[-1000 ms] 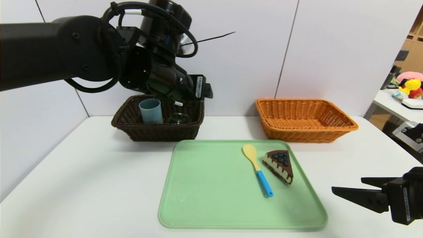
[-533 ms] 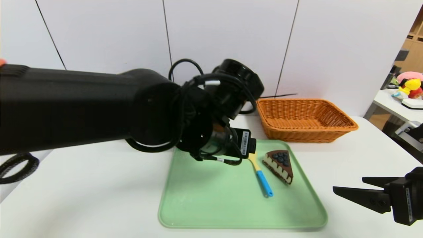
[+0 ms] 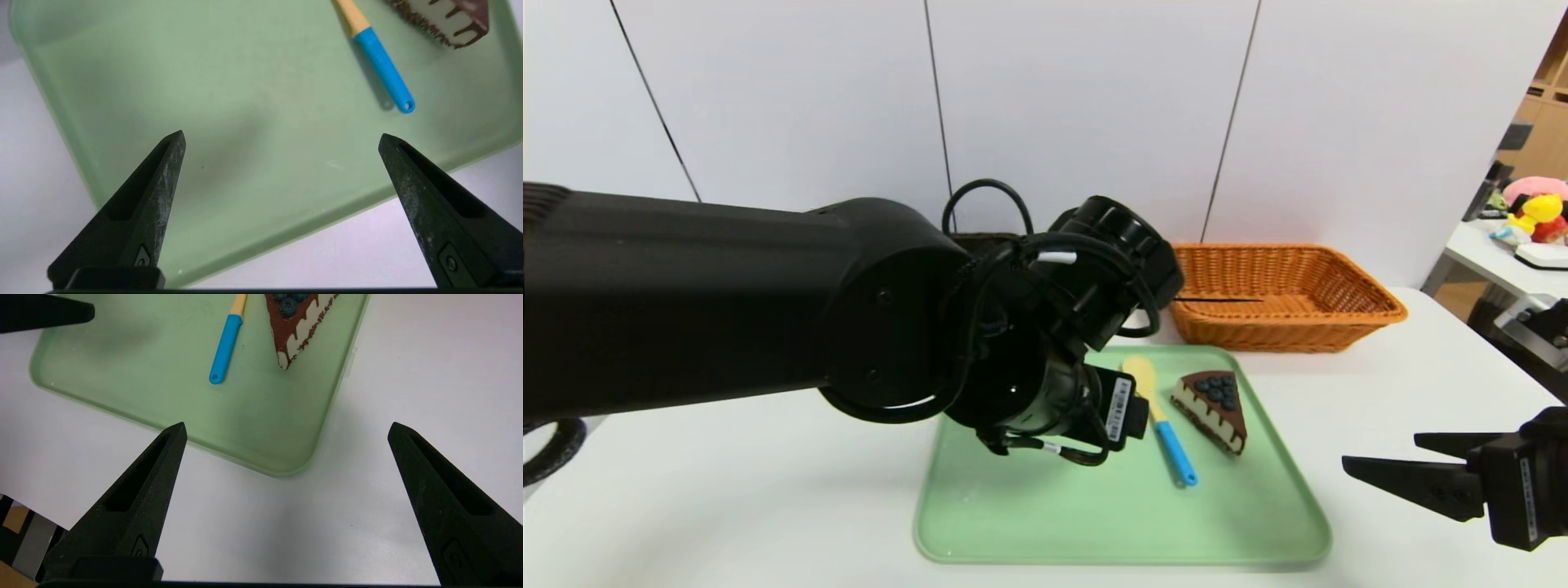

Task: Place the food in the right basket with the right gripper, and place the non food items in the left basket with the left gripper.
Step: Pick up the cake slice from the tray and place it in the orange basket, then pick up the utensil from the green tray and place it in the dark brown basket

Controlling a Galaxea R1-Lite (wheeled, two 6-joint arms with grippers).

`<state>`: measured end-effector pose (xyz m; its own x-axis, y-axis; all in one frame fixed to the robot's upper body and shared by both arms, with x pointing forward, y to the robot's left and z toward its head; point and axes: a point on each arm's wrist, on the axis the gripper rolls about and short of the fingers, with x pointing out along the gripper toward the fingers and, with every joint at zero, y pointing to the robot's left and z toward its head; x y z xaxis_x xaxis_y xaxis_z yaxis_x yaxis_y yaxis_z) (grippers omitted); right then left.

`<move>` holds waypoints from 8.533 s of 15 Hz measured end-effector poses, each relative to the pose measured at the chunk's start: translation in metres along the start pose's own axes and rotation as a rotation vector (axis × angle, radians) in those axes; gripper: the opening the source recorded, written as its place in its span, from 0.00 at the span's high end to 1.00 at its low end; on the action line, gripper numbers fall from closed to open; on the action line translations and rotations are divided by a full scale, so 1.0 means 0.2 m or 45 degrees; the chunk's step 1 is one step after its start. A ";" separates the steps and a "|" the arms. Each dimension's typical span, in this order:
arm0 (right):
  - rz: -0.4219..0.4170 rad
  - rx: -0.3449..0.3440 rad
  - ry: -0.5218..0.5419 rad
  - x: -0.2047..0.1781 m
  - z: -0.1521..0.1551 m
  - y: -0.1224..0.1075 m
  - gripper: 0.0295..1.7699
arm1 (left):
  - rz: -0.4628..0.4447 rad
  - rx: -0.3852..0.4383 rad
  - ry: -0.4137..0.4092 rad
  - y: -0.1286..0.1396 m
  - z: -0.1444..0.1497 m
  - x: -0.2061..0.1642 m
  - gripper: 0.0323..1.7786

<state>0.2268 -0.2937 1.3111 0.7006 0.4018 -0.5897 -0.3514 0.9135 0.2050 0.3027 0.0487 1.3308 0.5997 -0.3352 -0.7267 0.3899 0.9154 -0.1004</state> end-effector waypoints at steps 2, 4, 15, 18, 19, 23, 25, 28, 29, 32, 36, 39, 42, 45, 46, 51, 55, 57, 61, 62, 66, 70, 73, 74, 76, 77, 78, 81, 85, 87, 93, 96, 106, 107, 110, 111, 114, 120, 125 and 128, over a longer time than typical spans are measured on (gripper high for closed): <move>0.002 -0.002 -0.001 0.01 0.02 0.00 0.04 | 0.021 0.028 0.014 0.07 -0.03 -0.05 0.05; 0.003 -0.001 0.008 0.04 0.05 0.00 0.04 | 0.042 0.049 0.005 0.15 -0.05 -0.12 0.05; 0.032 -0.030 0.208 0.36 0.25 0.04 0.04 | -0.018 0.082 -0.112 0.44 -0.14 -0.26 0.05; 0.001 -0.052 0.265 0.47 0.28 0.05 0.04 | -0.068 0.113 -0.168 0.44 -0.13 -0.26 0.05; -0.001 -0.067 0.285 0.51 0.28 0.05 0.04 | -0.068 0.123 -0.171 0.44 -0.13 -0.26 0.05; -0.005 -0.100 0.340 0.65 0.29 0.04 0.04 | -0.065 0.125 -0.160 0.45 -0.15 -0.25 0.05; -0.011 -0.115 0.374 0.72 0.29 0.03 0.04 | -0.064 0.124 -0.159 0.45 -0.15 -0.25 0.05; -0.020 -0.106 0.399 0.77 0.29 0.01 0.04 | -0.078 0.115 -0.198 0.44 -0.14 -0.25 0.05; -0.022 -0.104 0.404 0.78 0.29 0.01 0.04 | -0.078 0.115 -0.199 0.44 -0.14 -0.25 0.05; -0.049 -0.104 0.423 0.82 0.29 0.00 0.04 | -0.080 0.114 -0.204 0.44 -0.13 -0.25 0.05; -0.085 -0.109 0.437 0.86 0.28 -0.02 0.04 | -0.091 0.111 -0.215 0.44 -0.13 -0.25 0.05; -0.089 -0.111 0.434 0.87 0.29 -0.02 0.04 | -0.126 0.115 -0.223 0.43 -0.12 -0.25 0.05; -0.097 -0.110 0.452 0.89 0.28 -0.03 0.29 | -0.129 0.113 -0.219 0.43 -0.12 -0.24 0.05; -0.097 -0.107 0.467 0.90 0.27 -0.04 0.51 | -0.133 0.112 -0.228 0.42 -0.11 -0.22 0.05; -0.096 -0.107 0.467 0.90 0.27 -0.04 0.56 | -0.135 0.111 -0.237 0.42 -0.11 -0.22 0.05; -0.073 -0.106 0.445 0.86 0.28 -0.02 0.86 | -0.136 0.113 -0.234 0.41 -0.10 -0.20 0.05; -0.053 -0.116 0.332 0.73 0.34 0.01 0.86 | -0.143 0.119 -0.247 0.41 -0.10 -0.21 0.05; -0.032 -0.123 0.255 0.64 0.39 0.03 0.86 | -0.154 0.124 -0.266 0.40 -0.09 -0.22 0.05; -0.056 -0.119 0.085 0.52 0.52 0.02 0.86 | -0.168 0.132 -0.295 0.38 -0.08 -0.23 0.05; -0.069 -0.113 0.039 0.50 0.55 0.01 0.86 | -0.170 0.135 -0.295 0.38 -0.09 -0.23 0.05; -0.139 -0.089 -0.165 0.50 0.66 -0.09 0.86 | -0.171 0.138 -0.292 0.38 -0.09 -0.23 0.05; -0.231 -0.026 -0.203 0.61 0.70 -0.28 0.86 | -0.178 0.148 -0.280 0.36 -0.09 -0.21 0.05; -0.269 -0.005 -0.230 0.73 0.71 -0.38 0.86 | -0.182 0.149 -0.283 0.35 -0.09 -0.21 0.05; -0.274 -0.001 -0.225 0.77 0.70 -0.40 0.86 | -0.184 0.151 -0.282 0.35 -0.09 -0.21 0.05; -0.287 0.005 -0.217 0.83 0.71 -0.44 0.86 | -0.184 0.152 -0.281 0.35 -0.08 -0.21 0.05; -0.296 0.007 -0.216 0.86 0.72 -0.45 0.86 | -0.184 0.151 -0.282 0.35 -0.08 -0.21 0.05; -0.307 0.009 -0.218 0.88 0.72 -0.47 0.86 | -0.183 0.151 -0.279 0.35 -0.08 -0.20 0.05; -0.335 0.000 -0.290 0.93 0.74 -0.49 0.86 | -0.177 0.148 -0.265 0.35 -0.09 -0.19 0.05; -0.341 0.005 -0.277 0.97 0.73 -0.51 0.79 | -0.174 0.147 -0.251 0.35 -0.10 -0.17 0.05; -0.340 0.005 -0.271 0.97 0.73 -0.51 0.61 | -0.174 0.146 -0.252 0.35 -0.10 -0.17 0.05; -0.336 0.004 -0.269 0.95 0.73 -0.51 0.30 | -0.178 0.146 -0.255 0.34 -0.09 -0.17 0.05; -0.328 0.008 -0.246 0.90 0.74 -0.49 0.22 | -0.181 0.146 -0.266 0.34 -0.09 -0.19 0.05; -0.321 0.037 -0.242 0.43 0.71 -0.32 0.08 | -0.246 0.173 -0.273 0.23 -0.09 -0.19 0.05; -0.321 0.036 -0.244 0.38 0.68 -0.30 0.08 | -0.247 0.171 -0.267 0.22 -0.08 -0.18 0.05; -0.312 0.035 -0.215 0.25 0.55 -0.24 0.06 | -0.234 0.148 -0.262 0.19 -0.05 -0.12 0.05; -0.297 0.034 -0.203 0.22 0.50 -0.23 0.06 | -0.226 0.147 -0.260 0.18 -0.04 -0.09 0.05; -0.211 0.029 -0.156 0.11 0.34 -0.18 0.05 | -0.212 0.146 -0.258 0.11 -0.02 -0.04 0.05; -0.163 0.017 -0.108 0.03 0.15 -0.12 0.04 | -0.136 0.148 -0.249 -0.04 -0.02 0.13 0.05; -0.161 0.016 -0.105 0.01 0.10 -0.11 0.04 | -0.092 0.110 -0.251 -0.20 -0.01 0.25 0.05; -0.162 0.023 -0.092 0.01 0.07 -0.11 0.04 | 0.009 0.108 -0.265 -0.28 -0.01 0.34 0.05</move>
<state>0.2451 -0.3125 1.3171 0.7820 0.2860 -0.5539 -0.2462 0.9580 0.1470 0.3206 -0.0248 1.2862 0.7305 -0.3760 -0.5701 0.4377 0.8986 -0.0318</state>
